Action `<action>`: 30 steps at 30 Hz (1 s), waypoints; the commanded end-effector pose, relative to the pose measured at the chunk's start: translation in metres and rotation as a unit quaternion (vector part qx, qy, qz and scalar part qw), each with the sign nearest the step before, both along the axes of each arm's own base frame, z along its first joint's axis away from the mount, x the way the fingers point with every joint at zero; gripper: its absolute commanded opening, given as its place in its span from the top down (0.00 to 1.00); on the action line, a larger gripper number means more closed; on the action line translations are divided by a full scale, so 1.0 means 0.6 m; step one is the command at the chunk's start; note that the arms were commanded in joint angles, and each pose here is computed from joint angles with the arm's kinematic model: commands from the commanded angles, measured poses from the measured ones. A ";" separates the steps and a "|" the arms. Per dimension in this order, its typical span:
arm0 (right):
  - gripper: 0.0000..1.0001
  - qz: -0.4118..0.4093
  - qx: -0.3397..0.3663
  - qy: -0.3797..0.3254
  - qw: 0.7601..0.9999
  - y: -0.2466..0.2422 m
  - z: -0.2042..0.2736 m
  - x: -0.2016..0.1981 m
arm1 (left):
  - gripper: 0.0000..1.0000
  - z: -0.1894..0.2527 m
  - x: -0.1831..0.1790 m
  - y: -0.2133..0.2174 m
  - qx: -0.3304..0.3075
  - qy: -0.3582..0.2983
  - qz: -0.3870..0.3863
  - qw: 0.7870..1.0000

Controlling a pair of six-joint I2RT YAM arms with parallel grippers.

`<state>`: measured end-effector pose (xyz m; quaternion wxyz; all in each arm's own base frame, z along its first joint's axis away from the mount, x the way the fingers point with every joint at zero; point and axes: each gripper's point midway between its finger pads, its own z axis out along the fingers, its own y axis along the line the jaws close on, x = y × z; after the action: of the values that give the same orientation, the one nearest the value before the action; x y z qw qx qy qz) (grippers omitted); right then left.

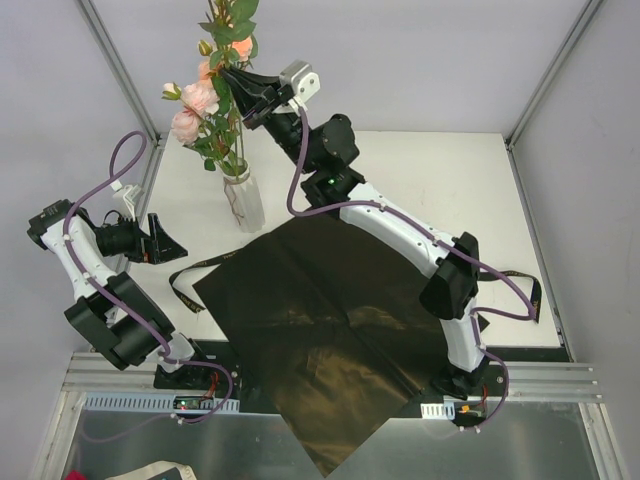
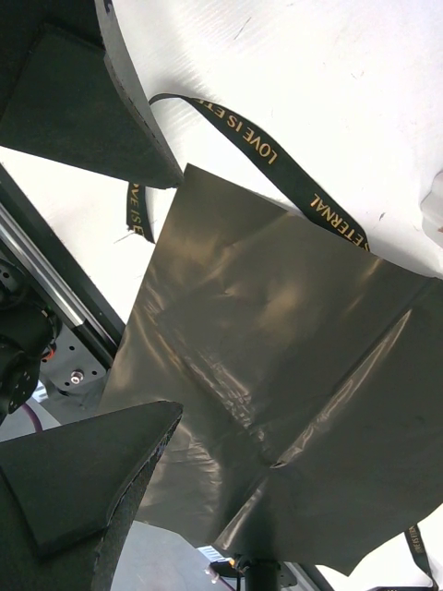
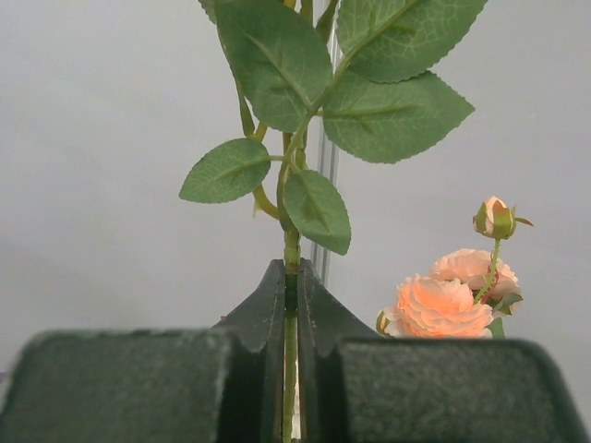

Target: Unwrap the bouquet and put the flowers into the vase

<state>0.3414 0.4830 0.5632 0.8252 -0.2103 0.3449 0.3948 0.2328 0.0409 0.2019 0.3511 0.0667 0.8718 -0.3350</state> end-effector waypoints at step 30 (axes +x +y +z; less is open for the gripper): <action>0.99 0.003 0.073 -0.037 0.997 -0.074 0.094 -0.014 | 0.01 0.000 -0.011 -0.004 -0.015 0.004 -0.006 1.000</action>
<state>0.3398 0.4526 0.5946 0.8297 -0.1795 0.3239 0.4176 0.2329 0.0451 0.1992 0.3524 0.0673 0.8723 -0.3321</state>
